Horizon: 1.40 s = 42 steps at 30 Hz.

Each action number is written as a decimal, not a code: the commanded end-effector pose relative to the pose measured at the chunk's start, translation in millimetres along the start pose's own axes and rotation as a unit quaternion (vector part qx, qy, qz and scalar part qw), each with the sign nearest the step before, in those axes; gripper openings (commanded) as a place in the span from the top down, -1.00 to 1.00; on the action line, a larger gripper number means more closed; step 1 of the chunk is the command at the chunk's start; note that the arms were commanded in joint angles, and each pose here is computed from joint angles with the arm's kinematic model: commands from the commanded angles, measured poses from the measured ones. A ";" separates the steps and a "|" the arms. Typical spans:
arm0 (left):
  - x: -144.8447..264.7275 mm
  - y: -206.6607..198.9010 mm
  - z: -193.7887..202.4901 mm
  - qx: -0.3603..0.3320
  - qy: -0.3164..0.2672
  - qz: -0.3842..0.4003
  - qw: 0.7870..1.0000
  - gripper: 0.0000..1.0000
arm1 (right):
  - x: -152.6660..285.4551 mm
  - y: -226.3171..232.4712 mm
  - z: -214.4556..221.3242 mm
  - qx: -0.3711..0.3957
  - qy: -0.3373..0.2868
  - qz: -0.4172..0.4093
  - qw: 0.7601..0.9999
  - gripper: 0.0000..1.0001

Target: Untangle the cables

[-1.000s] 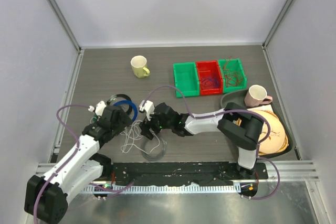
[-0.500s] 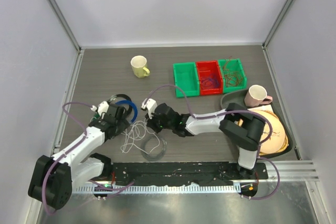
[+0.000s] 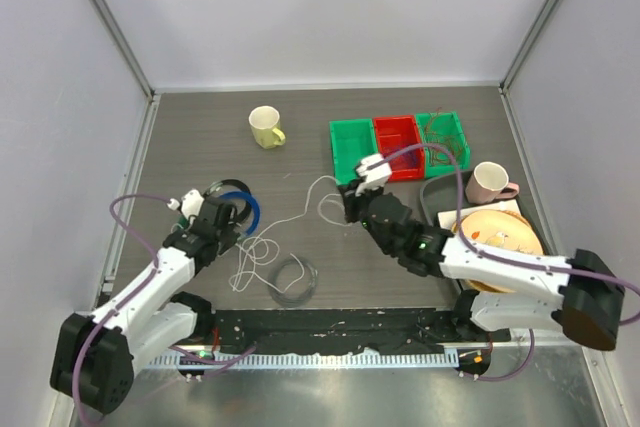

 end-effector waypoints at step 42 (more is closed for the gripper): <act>90.1 -100.5 -76.4 -0.103 -0.076 0.273 0.953 -1.00 | 71.0 -118.7 -134.1 -0.101 -0.178 0.072 0.976 0.98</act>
Point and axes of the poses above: each gripper's point midway between its finger pads, its own x axis back along the fingers, its own y axis along the line the jaws close on, z = x × y, the point moved 3 cm from there along x, back along the fingers, and after that the axes turned 4 degrees about x, right-handed, at the moved point
